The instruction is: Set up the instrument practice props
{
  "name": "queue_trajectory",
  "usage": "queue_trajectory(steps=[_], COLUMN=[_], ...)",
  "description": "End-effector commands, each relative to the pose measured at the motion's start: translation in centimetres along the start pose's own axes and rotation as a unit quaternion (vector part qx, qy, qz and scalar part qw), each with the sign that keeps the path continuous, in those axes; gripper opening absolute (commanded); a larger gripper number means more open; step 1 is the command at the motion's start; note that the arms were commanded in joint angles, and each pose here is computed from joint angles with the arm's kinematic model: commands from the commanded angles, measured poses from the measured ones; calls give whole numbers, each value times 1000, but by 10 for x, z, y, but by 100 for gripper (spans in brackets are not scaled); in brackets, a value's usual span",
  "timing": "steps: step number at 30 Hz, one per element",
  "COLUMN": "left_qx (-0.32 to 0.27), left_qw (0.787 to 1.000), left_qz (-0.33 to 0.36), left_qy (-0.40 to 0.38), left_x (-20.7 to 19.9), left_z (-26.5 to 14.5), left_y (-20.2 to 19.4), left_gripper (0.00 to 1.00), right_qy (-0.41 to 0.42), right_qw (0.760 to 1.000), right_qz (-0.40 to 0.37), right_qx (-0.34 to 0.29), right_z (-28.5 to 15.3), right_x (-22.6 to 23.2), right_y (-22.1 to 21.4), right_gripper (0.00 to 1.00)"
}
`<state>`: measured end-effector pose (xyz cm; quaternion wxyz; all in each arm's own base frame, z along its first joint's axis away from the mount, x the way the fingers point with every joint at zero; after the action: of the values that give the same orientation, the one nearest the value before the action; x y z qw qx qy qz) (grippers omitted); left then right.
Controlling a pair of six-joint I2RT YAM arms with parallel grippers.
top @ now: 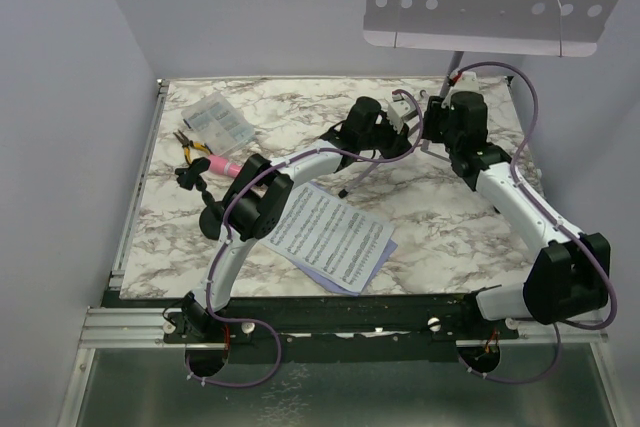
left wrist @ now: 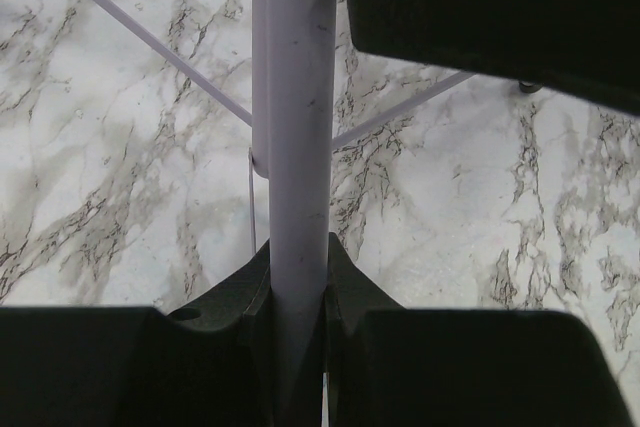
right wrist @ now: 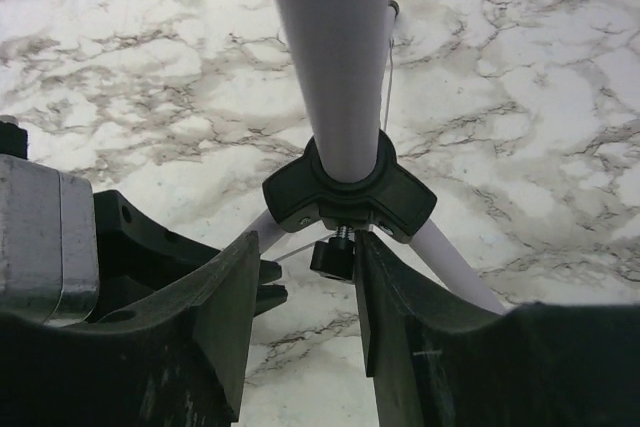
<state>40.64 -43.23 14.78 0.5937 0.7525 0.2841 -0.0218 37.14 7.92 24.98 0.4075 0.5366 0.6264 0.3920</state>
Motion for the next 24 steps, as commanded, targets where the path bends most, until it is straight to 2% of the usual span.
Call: queue_trajectory(steps=[1,4,8,11,13,16,18,19,21,22,24], left_qx=[132,132,133,133,133,134,134,135,134,133,133], left_qw=[987,987,987,987,987,987,987,987,987,987,987], left_qz=[-79,-77,-76,-74,-73,-72,-72,-73,-72,-72,-71], left_qy=[52,53,54,52,53,54,54,54,52,52,52], left_x=[18,18,18,17,18,18,18,18,18,17,18], left_z=[-8,-9,-9,-9,-10,-10,-9,-9,-9,-9,-9], left_y=[-79,-79,-79,-79,-80,-80,-81,-81,-80,-80,-79], left_gripper=[0,0,0,0,0,0,0,0,0,0,0], right_qy=[-34,-62,-90,-40,14,86,148,174,226,236,248], right_qw=[998,998,991,980,963,912,859,824,782,774,777], right_qz=[-41,-8,95,188,263,397,482,530,565,565,556], right_qx=[21,18,-4,-41,-60,-60,-91,-97,-136,-162,-160], right_z=[3,5,1,-8,-14,-21,-30,-34,-43,-45,-43], right_x=[4,1,0,10,16,18,12,7,-1,-12,-19], right_y=[-4,-2,3,8,11,2,2,-3,-3,-1,-3], right_gripper=[45,27,17,11,8,6,8,10,13,13,13])
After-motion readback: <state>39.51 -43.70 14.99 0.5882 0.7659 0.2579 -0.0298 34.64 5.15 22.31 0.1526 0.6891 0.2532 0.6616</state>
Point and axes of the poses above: each gripper's point midway between its finger pads, its own z axis out along the fingers, its own x axis along the line the jaws close on, y = z × x, the point moved 6 cm from there along -z, back along the fingers, and after that the axes turned 12 degrees about -z, right-handed, at the moved point
